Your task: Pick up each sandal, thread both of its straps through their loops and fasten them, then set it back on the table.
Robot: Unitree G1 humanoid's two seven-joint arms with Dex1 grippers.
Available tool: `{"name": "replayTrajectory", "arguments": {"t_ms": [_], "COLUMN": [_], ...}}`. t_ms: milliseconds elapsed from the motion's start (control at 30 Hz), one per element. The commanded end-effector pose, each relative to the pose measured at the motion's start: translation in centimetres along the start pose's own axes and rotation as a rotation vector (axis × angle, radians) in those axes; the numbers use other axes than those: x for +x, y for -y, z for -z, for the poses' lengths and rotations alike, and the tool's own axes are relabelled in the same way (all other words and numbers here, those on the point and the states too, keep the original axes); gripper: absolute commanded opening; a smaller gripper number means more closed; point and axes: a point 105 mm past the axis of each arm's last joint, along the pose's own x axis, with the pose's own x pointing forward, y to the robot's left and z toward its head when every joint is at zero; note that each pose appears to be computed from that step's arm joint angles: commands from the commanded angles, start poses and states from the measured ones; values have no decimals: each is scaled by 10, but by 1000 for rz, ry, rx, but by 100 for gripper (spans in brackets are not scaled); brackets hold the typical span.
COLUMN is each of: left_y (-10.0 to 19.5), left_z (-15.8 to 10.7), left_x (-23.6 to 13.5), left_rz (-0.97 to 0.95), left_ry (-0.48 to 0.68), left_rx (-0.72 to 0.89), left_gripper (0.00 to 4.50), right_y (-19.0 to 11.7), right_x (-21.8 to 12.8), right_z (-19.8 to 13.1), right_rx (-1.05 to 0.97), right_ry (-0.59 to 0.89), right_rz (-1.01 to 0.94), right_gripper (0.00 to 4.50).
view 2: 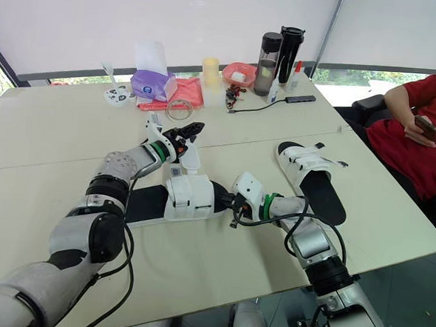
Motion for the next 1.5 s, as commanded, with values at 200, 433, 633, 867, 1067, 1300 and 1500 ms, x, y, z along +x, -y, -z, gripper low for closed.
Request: {"name": "replayTrajectory", "arguments": {"t_ms": [200, 433, 633, 867, 1067, 1300, 1500], "left_y": [50, 82, 95, 86, 69, 64, 51], "left_z": [-22, -10, 39, 70, 86, 65, 42], "left_x": [2, 1, -34, -78, -106, -111, -107], "left_rz": [201, 305, 499, 700, 897, 837, 606], "left_ry": [88, 99, -40, -120, -60, 46, -248], "left_rx": [254, 614, 1214, 1696, 2040, 2118, 1651], "left_gripper": [5, 5, 5, 5, 85, 385, 385], "right_y": [-8, -8, -10, -10, -12, -13, -11], "right_x": [-8, -7, -8, -9, -9, -13, -15], "right_z": [66, 67, 70, 73, 77, 82, 84], "right_rx": [100, 100, 101, 101, 109, 112, 111], "right_ry": [-241, -243, -248, -257, -265, -280, -285], "right_rz": [23, 20, 13, 10, 6, 6, 9], "right_gripper": [0, 0, 0, 0, 0, 0, 0]}}
